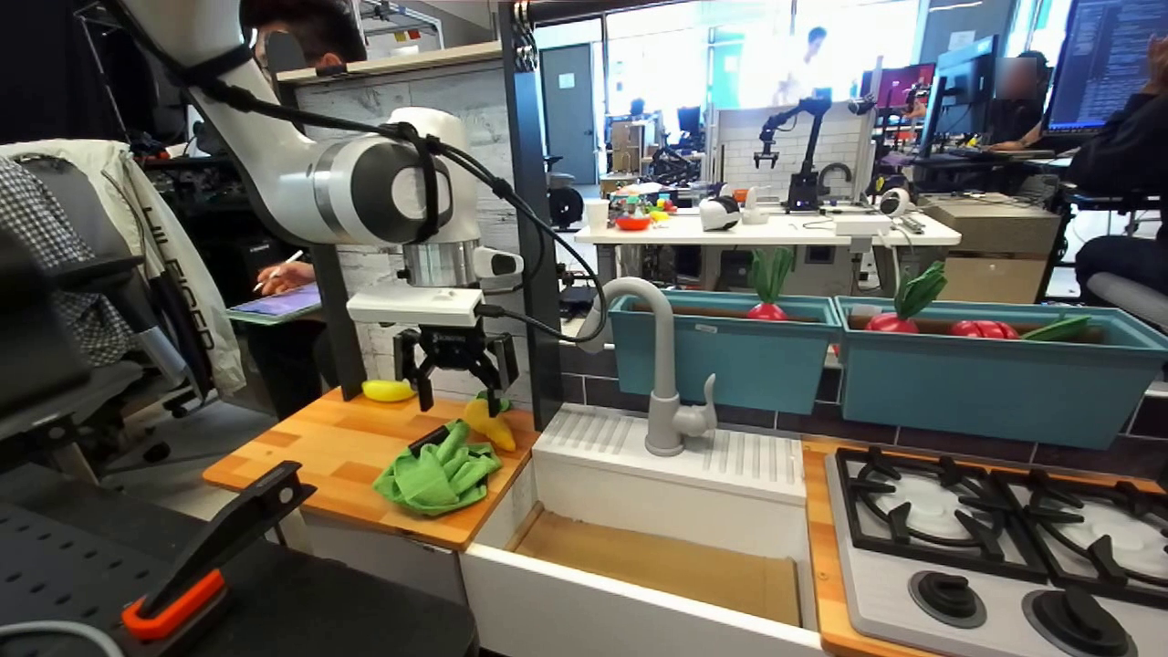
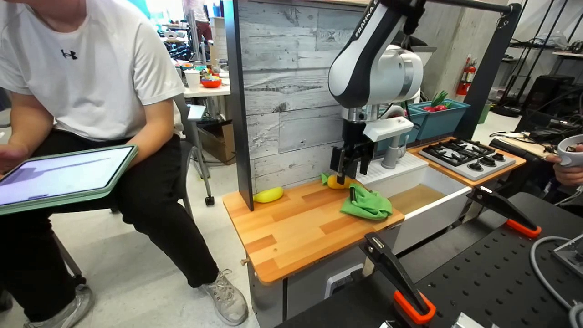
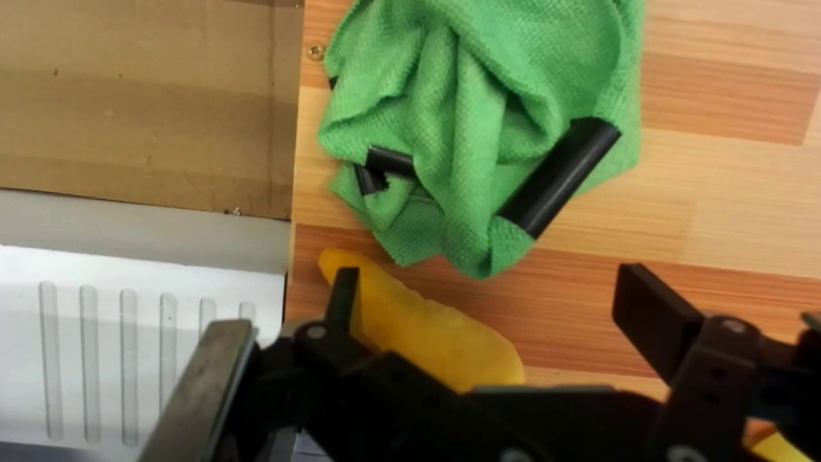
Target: Move the carrot plush forward
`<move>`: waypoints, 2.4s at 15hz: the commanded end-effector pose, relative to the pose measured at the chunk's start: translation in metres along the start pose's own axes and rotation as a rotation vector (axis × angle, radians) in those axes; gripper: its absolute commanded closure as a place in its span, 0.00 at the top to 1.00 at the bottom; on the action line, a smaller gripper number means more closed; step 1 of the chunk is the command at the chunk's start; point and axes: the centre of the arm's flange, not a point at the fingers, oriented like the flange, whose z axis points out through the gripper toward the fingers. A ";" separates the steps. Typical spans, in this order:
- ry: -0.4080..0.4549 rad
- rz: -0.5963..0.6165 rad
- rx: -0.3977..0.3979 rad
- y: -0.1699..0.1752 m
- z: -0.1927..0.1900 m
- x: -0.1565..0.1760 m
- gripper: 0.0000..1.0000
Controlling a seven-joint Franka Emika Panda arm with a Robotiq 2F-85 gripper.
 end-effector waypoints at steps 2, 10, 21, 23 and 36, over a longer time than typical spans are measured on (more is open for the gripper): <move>-0.002 0.016 -0.037 0.003 0.023 0.019 1.00; 0.115 0.014 -0.179 -0.017 0.026 0.022 1.00; 0.107 0.045 -0.203 -0.015 0.039 0.021 0.34; 0.105 0.049 -0.205 -0.012 0.038 0.019 0.19; 0.170 0.074 -0.157 -0.030 -0.014 0.010 0.02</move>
